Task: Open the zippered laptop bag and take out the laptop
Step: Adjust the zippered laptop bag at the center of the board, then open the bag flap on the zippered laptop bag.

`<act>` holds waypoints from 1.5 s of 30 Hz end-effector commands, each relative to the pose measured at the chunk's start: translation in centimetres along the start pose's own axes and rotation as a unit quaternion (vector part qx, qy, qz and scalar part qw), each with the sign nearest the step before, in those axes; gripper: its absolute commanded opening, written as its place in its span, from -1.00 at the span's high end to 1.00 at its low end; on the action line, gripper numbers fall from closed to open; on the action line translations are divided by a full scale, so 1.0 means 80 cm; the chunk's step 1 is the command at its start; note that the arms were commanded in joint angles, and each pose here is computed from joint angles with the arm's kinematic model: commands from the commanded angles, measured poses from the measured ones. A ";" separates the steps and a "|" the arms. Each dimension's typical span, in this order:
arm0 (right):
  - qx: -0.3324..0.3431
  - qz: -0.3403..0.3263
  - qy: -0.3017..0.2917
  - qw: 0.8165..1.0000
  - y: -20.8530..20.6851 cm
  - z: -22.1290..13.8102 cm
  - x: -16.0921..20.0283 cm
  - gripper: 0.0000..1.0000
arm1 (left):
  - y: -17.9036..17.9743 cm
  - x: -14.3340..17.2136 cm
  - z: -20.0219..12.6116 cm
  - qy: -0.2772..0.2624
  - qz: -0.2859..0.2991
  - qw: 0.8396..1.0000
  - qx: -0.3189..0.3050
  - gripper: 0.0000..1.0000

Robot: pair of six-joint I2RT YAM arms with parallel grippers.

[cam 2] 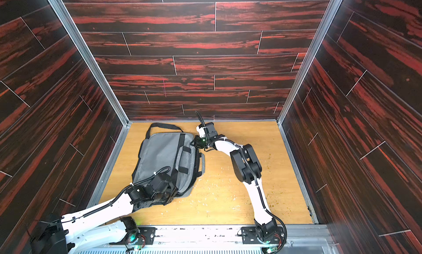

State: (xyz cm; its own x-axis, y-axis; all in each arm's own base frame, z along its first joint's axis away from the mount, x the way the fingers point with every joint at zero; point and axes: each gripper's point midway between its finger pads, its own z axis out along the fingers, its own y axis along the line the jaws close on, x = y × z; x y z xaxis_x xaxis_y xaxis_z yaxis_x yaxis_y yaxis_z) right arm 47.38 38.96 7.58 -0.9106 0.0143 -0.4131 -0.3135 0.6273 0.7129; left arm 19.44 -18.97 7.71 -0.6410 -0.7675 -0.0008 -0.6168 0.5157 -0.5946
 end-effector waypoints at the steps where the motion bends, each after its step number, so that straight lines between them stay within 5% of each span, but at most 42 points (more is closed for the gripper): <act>1: 0.002 -0.013 0.018 1.000 -0.004 0.007 0.019 0.42 | 0.006 -0.019 -0.016 -0.041 0.018 0.999 -0.013 0.73; 8: 0.018 -0.040 -0.007 0.999 0.018 -0.023 -0.002 0.03 | 0.013 -0.010 -0.027 -0.018 0.029 0.999 -0.023 0.18; 12: 0.022 -0.055 -0.021 0.998 0.028 -0.047 -0.010 -0.09 | 0.012 -0.015 -0.043 -0.028 0.040 0.999 -0.024 -0.54; 14: 0.023 -0.063 -0.023 0.997 0.034 -0.057 -0.013 -0.13 | 0.008 -0.018 -0.050 -0.033 0.045 0.998 -0.015 -0.68; 18: 0.031 -0.073 -0.035 0.996 0.041 -0.084 -0.020 -0.23 | -0.002 -0.023 -0.074 -0.043 0.065 0.997 -0.003 -0.73; 22: 0.047 -0.086 -0.060 0.993 0.049 -0.125 -0.032 -0.31 | -0.038 -0.032 -0.107 -0.068 0.149 0.986 0.024 -0.74; 30: 0.068 -0.099 -0.046 0.992 0.067 -0.213 0.020 -0.44 | -0.097 -0.037 -0.111 -0.074 0.391 0.916 -0.058 -0.74; 40: 0.101 -0.040 -0.058 0.992 0.038 -0.304 0.122 -0.52 | -0.149 -0.061 -0.017 -0.053 0.489 0.858 -0.149 -0.58; 45: 0.122 -0.007 -0.063 0.990 0.015 -0.324 0.166 -0.52 | -0.151 -0.058 0.041 -0.013 0.502 0.843 -0.194 -0.61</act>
State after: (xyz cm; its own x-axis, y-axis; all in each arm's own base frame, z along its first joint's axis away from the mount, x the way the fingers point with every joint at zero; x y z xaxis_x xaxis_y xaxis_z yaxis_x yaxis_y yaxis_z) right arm 29.31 21.09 18.27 -0.8491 0.0556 -0.5252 -0.2934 0.7772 0.5567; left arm 31.00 -22.91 13.27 -0.9112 0.0541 -0.4085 0.0763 0.9964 -0.0381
